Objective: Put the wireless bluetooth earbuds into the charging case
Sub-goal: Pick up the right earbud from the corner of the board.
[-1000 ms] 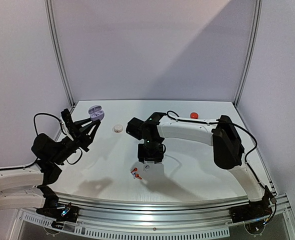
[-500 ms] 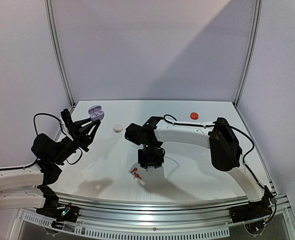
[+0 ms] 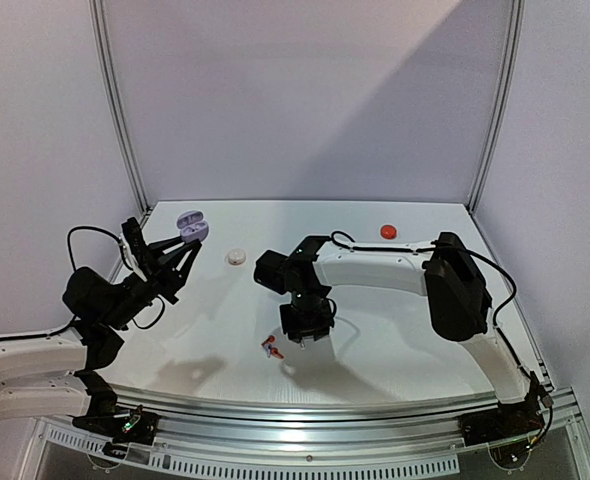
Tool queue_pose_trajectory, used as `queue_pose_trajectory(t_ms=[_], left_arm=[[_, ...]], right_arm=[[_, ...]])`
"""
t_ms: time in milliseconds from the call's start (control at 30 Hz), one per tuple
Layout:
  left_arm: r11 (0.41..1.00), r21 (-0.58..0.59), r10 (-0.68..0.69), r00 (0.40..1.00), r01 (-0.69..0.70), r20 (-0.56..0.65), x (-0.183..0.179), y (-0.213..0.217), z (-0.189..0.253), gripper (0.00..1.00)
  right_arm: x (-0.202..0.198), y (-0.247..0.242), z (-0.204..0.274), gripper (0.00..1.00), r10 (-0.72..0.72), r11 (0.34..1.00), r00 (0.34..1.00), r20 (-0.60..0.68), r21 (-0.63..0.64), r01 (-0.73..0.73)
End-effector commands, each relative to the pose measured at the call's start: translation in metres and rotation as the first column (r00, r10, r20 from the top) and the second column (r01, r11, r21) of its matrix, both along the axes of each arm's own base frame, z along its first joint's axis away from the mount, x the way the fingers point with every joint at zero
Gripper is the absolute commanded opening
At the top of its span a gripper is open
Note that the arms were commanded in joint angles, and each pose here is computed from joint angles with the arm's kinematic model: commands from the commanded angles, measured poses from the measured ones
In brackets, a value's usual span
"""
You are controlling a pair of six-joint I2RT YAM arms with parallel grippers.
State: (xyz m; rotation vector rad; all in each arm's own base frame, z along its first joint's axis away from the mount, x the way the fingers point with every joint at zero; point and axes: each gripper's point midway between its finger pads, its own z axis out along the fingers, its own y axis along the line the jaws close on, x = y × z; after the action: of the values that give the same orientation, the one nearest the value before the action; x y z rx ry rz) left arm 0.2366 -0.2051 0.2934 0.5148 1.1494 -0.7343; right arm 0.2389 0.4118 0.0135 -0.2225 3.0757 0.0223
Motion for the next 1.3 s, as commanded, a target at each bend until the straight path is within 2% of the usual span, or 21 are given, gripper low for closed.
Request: queue_pose_trajectory(t_ms=[0, 167, 533, 933, 1100, 1200, 1267], left_arm=[[1.000, 0.003, -0.015, 1.000, 0.015, -0.010, -0.002, -0.004, -0.003, 0.00], [1.000, 0.005, -0.016, 1.000, 0.016, -0.009, -0.002, -0.004, -0.003, 0.00], [1.000, 0.011, -0.014, 1.000, 0.014, -0.006, -0.002, -0.003, -0.004, 0.00], [1.000, 0.019, -0.015, 1.000, 0.015, -0.002, -0.002, -0.004, -0.005, 0.00], [1.000, 0.023, -0.006, 1.000, 0.006, 0.005, -0.001, -0.004, -0.006, 0.00], [1.000, 0.024, -0.002, 0.999, 0.001, 0.037, -0.002, -0.006, -0.001, 0.00], [0.999, 0.034, 0.002, 0.997, -0.005, 0.077, -0.004, -0.007, 0.003, 0.00]], right_arm=[[-0.002, 0.011, -0.004, 0.34, 0.013, 0.999, 1.000, -0.012, 0.035, -0.012], [0.001, 0.016, -0.008, 0.27, 0.017, 0.998, 1.000, -0.002, 0.052, -0.017], [0.003, 0.019, -0.011, 0.25, 0.013, 0.999, 1.000, -0.004, 0.051, -0.013], [0.007, 0.020, 0.000, 0.06, 0.023, 0.998, 1.000, 0.021, 0.062, -0.024], [0.034, 0.026, 0.054, 0.00, 0.013, 0.993, 0.982, 0.187, 0.111, -0.035], [0.061, 0.032, 0.126, 0.00, -0.014, 0.981, 0.925, 0.380, 0.185, -0.062], [0.079, 0.041, 0.180, 0.00, -0.058, 0.956, 0.859, 0.509, 0.276, -0.099]])
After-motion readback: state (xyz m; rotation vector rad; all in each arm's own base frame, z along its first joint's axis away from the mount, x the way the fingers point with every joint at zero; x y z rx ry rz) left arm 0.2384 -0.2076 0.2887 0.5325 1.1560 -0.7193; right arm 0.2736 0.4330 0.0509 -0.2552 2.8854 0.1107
